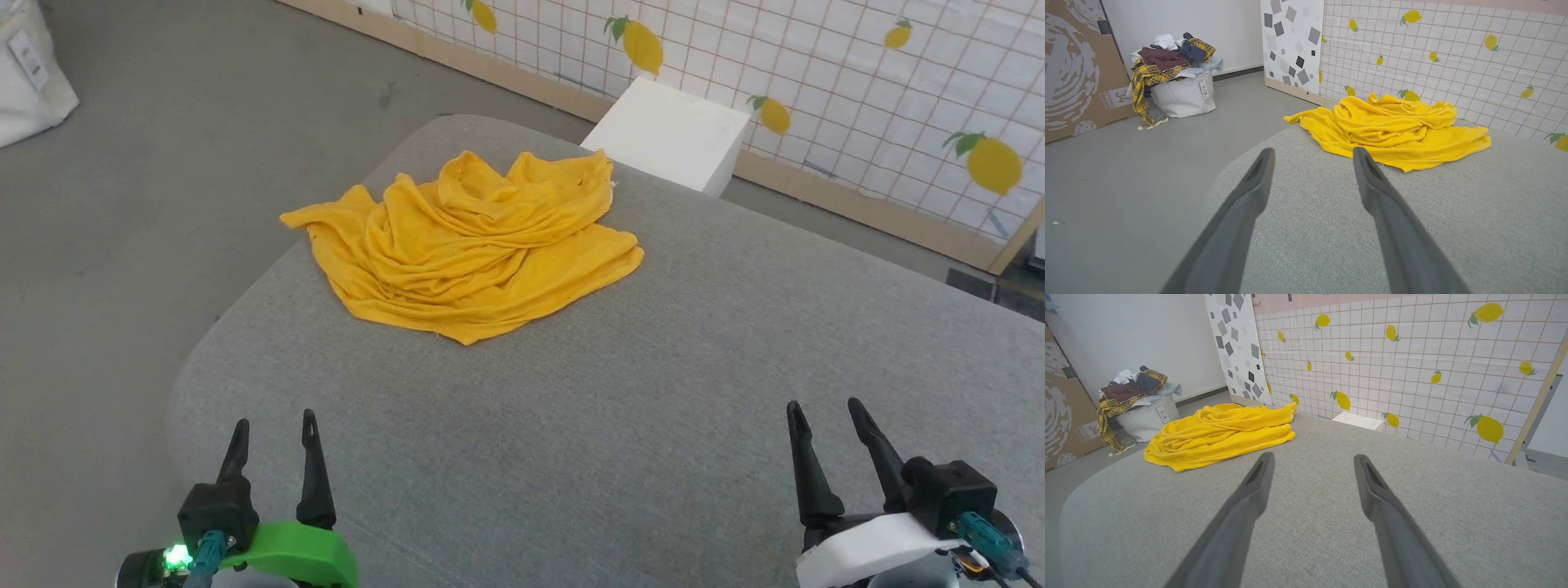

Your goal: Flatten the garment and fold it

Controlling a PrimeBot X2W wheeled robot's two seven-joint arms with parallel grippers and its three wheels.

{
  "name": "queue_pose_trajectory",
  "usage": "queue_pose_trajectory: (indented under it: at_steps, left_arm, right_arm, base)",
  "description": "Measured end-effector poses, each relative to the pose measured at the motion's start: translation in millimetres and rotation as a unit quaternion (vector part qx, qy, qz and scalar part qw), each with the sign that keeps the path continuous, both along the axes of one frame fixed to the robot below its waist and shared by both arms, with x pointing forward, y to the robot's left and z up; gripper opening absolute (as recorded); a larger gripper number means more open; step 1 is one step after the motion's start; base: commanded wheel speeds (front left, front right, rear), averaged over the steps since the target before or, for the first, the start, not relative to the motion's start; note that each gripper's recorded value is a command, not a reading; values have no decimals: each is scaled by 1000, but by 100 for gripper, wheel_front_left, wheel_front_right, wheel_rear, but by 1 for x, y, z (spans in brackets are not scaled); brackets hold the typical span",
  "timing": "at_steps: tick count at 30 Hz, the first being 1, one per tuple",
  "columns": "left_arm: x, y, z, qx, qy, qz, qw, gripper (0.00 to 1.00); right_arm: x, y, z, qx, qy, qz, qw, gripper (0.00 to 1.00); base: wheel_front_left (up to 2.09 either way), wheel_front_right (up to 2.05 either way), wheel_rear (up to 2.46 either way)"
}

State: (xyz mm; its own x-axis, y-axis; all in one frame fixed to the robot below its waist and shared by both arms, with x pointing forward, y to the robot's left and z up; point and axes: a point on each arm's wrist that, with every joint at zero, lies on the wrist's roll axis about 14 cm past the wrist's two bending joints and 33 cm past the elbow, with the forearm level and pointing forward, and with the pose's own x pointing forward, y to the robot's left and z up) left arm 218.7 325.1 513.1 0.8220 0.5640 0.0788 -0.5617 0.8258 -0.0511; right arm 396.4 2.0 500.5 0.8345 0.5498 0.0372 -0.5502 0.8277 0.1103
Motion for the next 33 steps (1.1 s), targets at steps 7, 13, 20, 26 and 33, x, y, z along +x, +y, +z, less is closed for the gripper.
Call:
queue_pose_trajectory:
  at_steps: [7,13,20,26,33]
  left_arm:
    - [-11,6,-2,1,1,18,1000,100]
    - [-21,10,-4,2,0,35,999,100]
    - [-31,14,-7,-5,-1,51,999,100]
    - [-19,16,1,-16,-22,40,999,100]
    - [47,30,58,-6,-96,-32,995,100]
  right_arm:
    - [0,10,-3,3,2,14,1000,100]
    - [-1,18,-6,6,5,25,1000,100]
    - [-2,26,-9,11,9,35,999,100]
    - [3,23,-18,12,20,29,999,100]
    - [17,9,-21,-1,17,7,1000,100]
  base:
    - [0,0,0]
    - [0,0,0]
    - [0,0,0]
    - [0,0,0]
    - [0,0,0]
